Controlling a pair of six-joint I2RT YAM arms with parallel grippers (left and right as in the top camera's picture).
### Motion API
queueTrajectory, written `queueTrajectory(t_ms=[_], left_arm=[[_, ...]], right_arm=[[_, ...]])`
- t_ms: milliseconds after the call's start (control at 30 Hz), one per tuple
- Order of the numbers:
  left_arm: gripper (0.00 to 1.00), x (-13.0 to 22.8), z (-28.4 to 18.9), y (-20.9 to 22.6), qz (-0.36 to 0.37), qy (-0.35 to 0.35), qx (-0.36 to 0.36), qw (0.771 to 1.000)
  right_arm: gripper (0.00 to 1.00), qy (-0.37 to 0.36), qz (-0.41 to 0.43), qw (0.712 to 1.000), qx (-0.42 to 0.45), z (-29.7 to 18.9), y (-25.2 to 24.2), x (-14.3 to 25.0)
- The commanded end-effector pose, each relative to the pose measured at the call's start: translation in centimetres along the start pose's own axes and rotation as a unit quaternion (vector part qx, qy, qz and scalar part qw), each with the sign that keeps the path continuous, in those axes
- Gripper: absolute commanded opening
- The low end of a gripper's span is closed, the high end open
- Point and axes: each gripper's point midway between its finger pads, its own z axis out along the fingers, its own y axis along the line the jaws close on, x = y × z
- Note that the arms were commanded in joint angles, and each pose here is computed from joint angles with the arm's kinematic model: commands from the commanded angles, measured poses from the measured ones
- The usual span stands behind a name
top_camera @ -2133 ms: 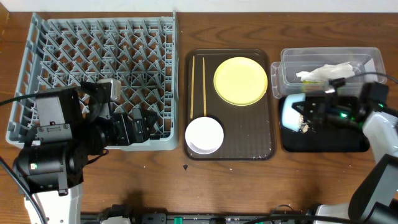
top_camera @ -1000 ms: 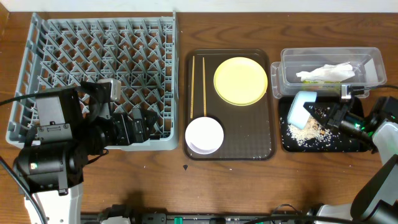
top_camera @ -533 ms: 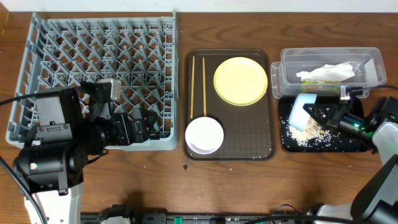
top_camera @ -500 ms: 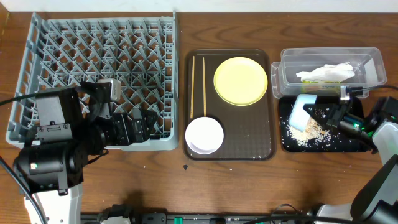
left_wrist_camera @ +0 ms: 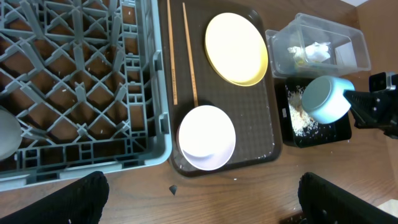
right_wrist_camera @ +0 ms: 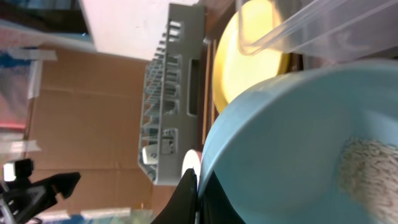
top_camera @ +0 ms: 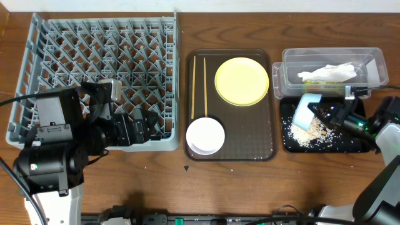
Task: Sort waste into correct bins and load items into the dishwasher
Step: 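Tip the blue bowl over the black tray to pour out the rice, then carry the empty blue bowl back and set it on the brown tray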
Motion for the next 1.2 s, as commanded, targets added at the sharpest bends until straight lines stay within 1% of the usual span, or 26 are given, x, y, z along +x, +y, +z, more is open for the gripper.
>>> queueTrajectory(t_ms=[0, 33, 67, 133, 167, 233, 267, 333, 367, 433, 500, 533, 567, 633, 667, 700, 767, 833, 867, 900, 967, 1000, 1033, 1100, 1133, 1167], left_arm=[[0.98, 0.2, 0.1, -0.2, 0.004, 0.005, 0.008, 1.0], [0.98, 0.2, 0.1, -0.2, 0.004, 0.005, 0.008, 1.0], [0.98, 0.2, 0.1, -0.2, 0.004, 0.005, 0.007, 1.0], [0.98, 0.2, 0.1, -0.2, 0.004, 0.005, 0.007, 1.0], [0.98, 0.2, 0.1, -0.2, 0.004, 0.005, 0.007, 1.0], [0.98, 0.2, 0.1, -0.2, 0.004, 0.005, 0.007, 1.0], [0.98, 0.2, 0.1, -0.2, 0.004, 0.005, 0.008, 1.0], [0.98, 0.2, 0.1, -0.2, 0.004, 0.005, 0.007, 1.0], [0.98, 0.2, 0.1, -0.2, 0.004, 0.005, 0.008, 1.0], [0.98, 0.2, 0.1, -0.2, 0.004, 0.005, 0.008, 1.0], [0.98, 0.2, 0.1, -0.2, 0.004, 0.005, 0.008, 1.0], [0.98, 0.2, 0.1, -0.2, 0.004, 0.005, 0.008, 1.0], [0.98, 0.2, 0.1, -0.2, 0.004, 0.005, 0.008, 1.0], [0.98, 0.2, 0.1, -0.2, 0.004, 0.005, 0.008, 1.0], [0.98, 0.2, 0.1, -0.2, 0.004, 0.005, 0.008, 1.0], [0.98, 0.2, 0.1, -0.2, 0.004, 0.005, 0.007, 1.0], [0.98, 0.2, 0.1, -0.2, 0.004, 0.005, 0.008, 1.0], [0.98, 0.2, 0.1, -0.2, 0.004, 0.005, 0.008, 1.0], [0.98, 0.2, 0.1, -0.2, 0.004, 0.005, 0.007, 1.0], [0.98, 0.2, 0.1, -0.2, 0.004, 0.005, 0.008, 1.0], [0.98, 0.2, 0.1, -0.2, 0.004, 0.005, 0.008, 1.0], [0.98, 0.2, 0.1, -0.2, 0.004, 0.005, 0.007, 1.0], [0.98, 0.2, 0.1, -0.2, 0.004, 0.005, 0.007, 1.0], [0.98, 0.2, 0.1, -0.2, 0.004, 0.005, 0.008, 1.0], [0.98, 0.2, 0.1, -0.2, 0.004, 0.005, 0.007, 1.0], [0.98, 0.2, 0.1, -0.2, 0.004, 0.005, 0.007, 1.0]], right_arm=[[0.01, -0.008, 0.035, 0.998, -0.041, -0.7, 1.3, -0.1], [0.01, -0.01, -0.004, 0.996, -0.092, -1.0, 3.1, 0.0], [0.01, -0.012, -0.023, 0.995, -0.095, -1.0, 3.3, 0.1], [0.01, -0.009, 0.014, 1.0, -0.005, -0.7, 0.1, 0.0], [0.01, -0.006, 0.053, 0.999, 0.0, -0.8, 0.0, 0.3], [0.01, -0.009, -0.015, 0.995, -0.097, -1.0, 3.5, 0.6], [0.01, -0.012, -0.038, 0.994, -0.103, -1.1, 3.8, 0.6], [0.01, -0.007, -0.006, 0.998, -0.058, -0.9, 2.2, 0.5], [0.01, -0.005, 0.015, 0.997, -0.072, -1.0, 2.7, 0.7], [0.01, -0.017, -0.038, 0.99, -0.133, -1.5, 5.0, 1.0], [0.01, -0.01, -0.048, 0.998, -0.051, -1.1, 2.2, 0.8], [0.01, -0.005, 0.014, 1.0, 0.002, -1.1, 0.4, 0.8], [0.01, -0.002, 0.047, 0.999, -0.004, -1.1, 0.6, 1.0], [0.01, -0.012, -0.019, 0.995, -0.096, -1.5, 4.0, 1.1], [0.01, -0.016, -0.042, 0.994, -0.103, -1.6, 4.4, 1.1], [0.01, -0.016, -0.047, 0.996, -0.07, -1.5, 3.4, 0.8], [0.01, -0.01, 0.044, 0.999, -0.03, -1.5, 1.9, 0.9], [0.01, -0.019, -0.014, 0.992, -0.124, -2.0, 5.4, 1.1], [0.01, -0.025, -0.047, 0.99, -0.133, -2.1, 5.9, 1.2], [0.01, -0.023, -0.056, 0.993, -0.105, -2.0, 5.1, 1.1], [0.01, -0.01, 0.034, 0.997, -0.063, -1.8, 3.6, 1.3], [0.01, -0.011, 0.034, 0.994, -0.103, -2.0, 5.1, 1.6], [0.01, -0.019, -0.005, 0.99, -0.137, -2.3, 6.5, 1.9], [0.01, -0.017, -0.063, 0.994, -0.084, -2.1, 5.2, 1.9], [0.01, -0.006, -0.029, 0.999, -0.015, -1.9, 2.7, 1.8], [0.01, -0.002, 0.022, 1.0, 0.016, -1.9, 1.7, 1.9]])
